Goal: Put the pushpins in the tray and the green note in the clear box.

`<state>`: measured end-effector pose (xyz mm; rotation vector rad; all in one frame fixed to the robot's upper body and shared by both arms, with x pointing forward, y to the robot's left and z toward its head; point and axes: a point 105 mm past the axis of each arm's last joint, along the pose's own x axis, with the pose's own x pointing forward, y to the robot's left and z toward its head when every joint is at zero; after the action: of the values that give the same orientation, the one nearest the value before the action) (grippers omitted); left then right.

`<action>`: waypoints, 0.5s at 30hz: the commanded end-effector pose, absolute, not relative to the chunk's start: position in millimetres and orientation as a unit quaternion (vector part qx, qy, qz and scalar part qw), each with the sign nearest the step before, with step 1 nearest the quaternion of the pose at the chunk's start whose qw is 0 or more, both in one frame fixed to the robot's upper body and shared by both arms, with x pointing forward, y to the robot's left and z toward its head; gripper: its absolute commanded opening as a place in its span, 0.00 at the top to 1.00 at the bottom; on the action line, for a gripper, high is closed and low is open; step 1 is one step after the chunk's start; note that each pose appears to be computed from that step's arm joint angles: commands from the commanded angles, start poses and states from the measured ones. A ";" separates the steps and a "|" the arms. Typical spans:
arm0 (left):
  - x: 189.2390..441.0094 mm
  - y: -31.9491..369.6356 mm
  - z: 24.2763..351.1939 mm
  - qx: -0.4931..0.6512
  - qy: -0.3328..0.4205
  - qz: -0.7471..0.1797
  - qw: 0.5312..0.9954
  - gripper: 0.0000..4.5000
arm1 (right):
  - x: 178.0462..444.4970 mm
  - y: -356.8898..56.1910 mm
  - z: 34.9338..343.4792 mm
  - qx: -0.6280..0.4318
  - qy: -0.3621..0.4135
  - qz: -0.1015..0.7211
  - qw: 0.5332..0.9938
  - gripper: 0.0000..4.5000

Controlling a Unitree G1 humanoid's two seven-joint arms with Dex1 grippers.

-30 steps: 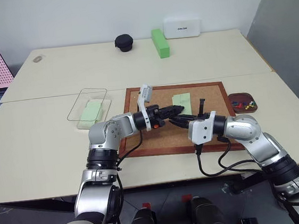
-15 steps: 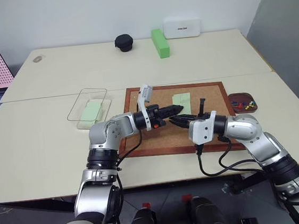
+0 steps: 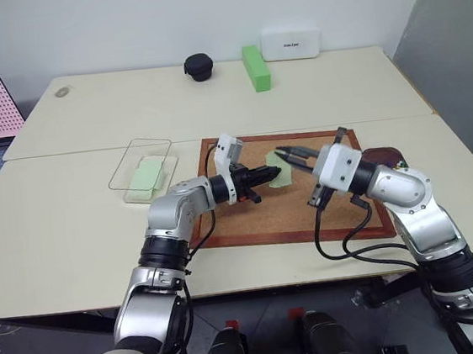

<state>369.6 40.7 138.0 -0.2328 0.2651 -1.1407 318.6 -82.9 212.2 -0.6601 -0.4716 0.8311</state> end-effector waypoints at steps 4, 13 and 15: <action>346.6 13.5 183.8 0.055 -0.009 -0.601 0.797 0.99 | 365.1 -192.0 200.1 -0.210 -0.103 0.154 0.960 1.00; 335.1 -12.2 177.6 0.181 -0.073 -0.621 0.759 0.99 | 385.0 -269.1 168.1 -0.092 0.016 -0.001 0.996 1.00; 335.7 -13.4 175.2 0.183 -0.072 -0.622 0.758 0.99 | 388.4 -274.4 164.1 -0.070 0.030 -0.009 0.997 1.00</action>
<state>335.8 -11.3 168.6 0.3719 -0.1162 -1.3521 385.4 -267.2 148.4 -0.1795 0.0986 0.0100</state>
